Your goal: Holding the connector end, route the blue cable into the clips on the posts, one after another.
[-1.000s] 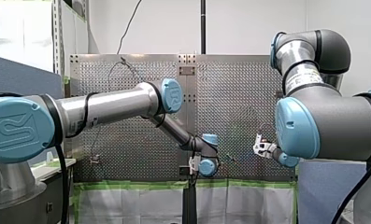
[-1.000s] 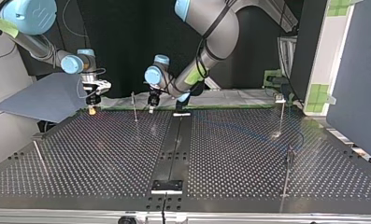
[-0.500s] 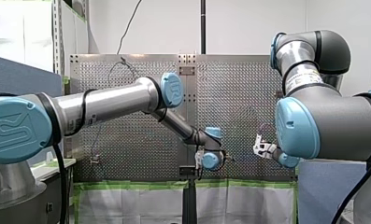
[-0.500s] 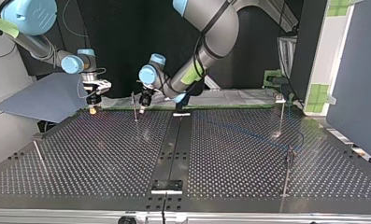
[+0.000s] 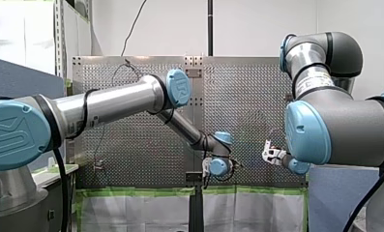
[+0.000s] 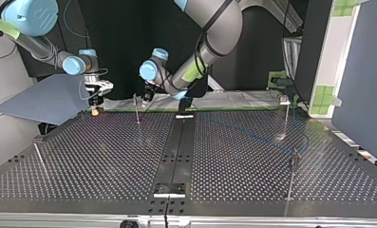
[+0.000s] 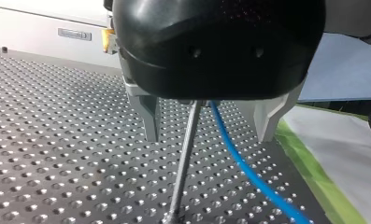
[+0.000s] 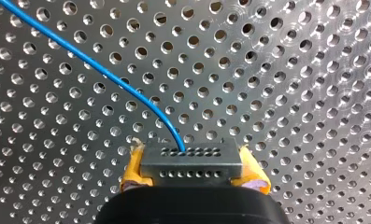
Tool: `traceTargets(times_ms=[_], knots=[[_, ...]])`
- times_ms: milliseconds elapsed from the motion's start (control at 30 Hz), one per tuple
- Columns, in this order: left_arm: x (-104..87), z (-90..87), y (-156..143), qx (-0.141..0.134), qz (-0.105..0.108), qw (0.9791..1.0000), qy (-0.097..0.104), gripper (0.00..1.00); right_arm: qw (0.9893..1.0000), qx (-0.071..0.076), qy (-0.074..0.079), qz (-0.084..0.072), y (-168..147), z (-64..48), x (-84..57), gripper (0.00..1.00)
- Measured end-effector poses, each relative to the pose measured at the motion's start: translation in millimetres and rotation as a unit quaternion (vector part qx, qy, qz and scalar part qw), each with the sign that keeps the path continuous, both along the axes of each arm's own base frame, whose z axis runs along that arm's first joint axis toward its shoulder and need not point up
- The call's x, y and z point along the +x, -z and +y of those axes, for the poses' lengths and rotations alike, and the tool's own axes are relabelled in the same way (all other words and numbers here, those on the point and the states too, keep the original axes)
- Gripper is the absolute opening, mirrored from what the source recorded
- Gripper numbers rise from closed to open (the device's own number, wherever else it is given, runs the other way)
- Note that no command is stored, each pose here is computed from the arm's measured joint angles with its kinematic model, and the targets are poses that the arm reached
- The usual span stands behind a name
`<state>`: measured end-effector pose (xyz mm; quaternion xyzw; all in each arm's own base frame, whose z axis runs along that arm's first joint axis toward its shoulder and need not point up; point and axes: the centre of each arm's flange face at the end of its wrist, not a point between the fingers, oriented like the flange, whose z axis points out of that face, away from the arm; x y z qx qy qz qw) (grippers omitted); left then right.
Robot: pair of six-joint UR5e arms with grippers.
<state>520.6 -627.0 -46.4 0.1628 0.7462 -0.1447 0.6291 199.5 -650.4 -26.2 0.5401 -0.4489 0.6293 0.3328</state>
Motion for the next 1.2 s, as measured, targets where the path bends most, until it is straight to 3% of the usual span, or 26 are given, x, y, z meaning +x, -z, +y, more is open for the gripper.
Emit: traceTargets(times_ms=[300, 767, 1200], knots=[[-3.6, 3.0, -31.0, -0.020, -0.020, 0.9996, 0.007, 1.00, 1.0000, 0.000, 0.000, 0.000, 0.5, 0.0, 0.1, 0.00], [-36.9, 24.5, 5.0, 0.024, 0.020, 0.9994, 0.013, 1.00, 1.0000, 0.001, -0.001, 0.000, 0.9, 0.1, -1.0, 0.00], [-50.0, 14.6, 6.7, 0.027, 0.017, 0.9989, 0.034, 1.00, 1.0000, 0.001, -0.001, 0.000, 0.7, -0.1, -0.9, 0.00]])
